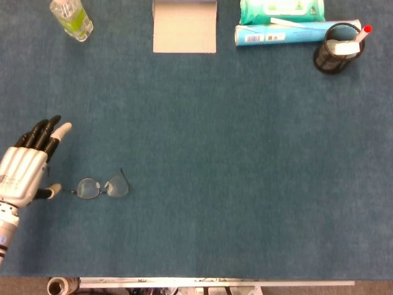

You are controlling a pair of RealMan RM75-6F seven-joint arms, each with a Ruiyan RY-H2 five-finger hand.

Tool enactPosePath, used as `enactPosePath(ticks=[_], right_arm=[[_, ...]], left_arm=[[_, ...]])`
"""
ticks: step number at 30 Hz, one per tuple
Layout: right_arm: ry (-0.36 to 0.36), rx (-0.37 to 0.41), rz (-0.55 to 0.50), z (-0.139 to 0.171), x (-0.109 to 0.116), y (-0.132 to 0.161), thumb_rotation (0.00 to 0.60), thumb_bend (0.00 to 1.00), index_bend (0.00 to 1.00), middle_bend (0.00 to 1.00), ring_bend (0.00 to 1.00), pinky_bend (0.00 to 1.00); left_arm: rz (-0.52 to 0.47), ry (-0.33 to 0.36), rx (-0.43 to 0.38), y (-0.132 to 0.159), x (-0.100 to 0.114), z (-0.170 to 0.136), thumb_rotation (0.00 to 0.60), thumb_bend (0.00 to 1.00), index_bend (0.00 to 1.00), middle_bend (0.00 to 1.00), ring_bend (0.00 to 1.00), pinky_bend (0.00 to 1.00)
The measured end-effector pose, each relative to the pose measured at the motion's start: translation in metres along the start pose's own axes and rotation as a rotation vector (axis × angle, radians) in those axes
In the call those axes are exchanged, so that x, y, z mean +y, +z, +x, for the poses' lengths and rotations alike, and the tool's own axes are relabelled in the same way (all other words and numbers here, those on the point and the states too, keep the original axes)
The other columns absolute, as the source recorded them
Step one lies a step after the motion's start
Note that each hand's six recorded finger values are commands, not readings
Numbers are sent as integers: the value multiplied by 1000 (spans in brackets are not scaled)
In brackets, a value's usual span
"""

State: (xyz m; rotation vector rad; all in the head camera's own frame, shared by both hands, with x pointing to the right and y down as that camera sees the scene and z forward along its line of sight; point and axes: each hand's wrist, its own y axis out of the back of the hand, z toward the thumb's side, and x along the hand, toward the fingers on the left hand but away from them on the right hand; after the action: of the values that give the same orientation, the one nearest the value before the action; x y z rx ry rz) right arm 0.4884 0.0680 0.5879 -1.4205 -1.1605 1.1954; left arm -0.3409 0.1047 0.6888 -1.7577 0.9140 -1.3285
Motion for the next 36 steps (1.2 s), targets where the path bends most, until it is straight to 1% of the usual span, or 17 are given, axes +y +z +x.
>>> enactPosePath(ticks=[8, 18, 26, 27, 32, 36], right_arm=[[-1, 0, 1, 0, 0, 0, 600, 99, 473, 409, 299, 306], [-4, 4, -4, 1, 2, 1, 600, 99, 473, 409, 299, 306], [-10, 14, -9, 3, 4, 3, 600, 99, 473, 409, 300, 306], [-12, 15, -10, 3, 4, 3, 600, 99, 474, 409, 300, 306], [-16, 15, -12, 3, 6, 3, 600, 99, 473, 409, 299, 306], [-18, 14, -13, 3, 7, 3, 600, 99, 473, 409, 299, 306]], left_arm=[[-3, 6, 3, -1, 2, 3, 600, 36, 0, 0, 0, 169], [16, 0, -10, 6, 3, -12, 600, 36, 0, 0, 0, 169], [59, 8, 33, -5, 6, -18, 600, 36, 0, 0, 0, 169], [71, 11, 41, -8, 7, -19, 600, 46, 0, 0, 0, 169], [89, 21, 76, -17, 11, -19, 600, 201, 0, 0, 0, 169], [98, 37, 92, -22, 15, -13, 600, 246, 0, 0, 0, 169]])
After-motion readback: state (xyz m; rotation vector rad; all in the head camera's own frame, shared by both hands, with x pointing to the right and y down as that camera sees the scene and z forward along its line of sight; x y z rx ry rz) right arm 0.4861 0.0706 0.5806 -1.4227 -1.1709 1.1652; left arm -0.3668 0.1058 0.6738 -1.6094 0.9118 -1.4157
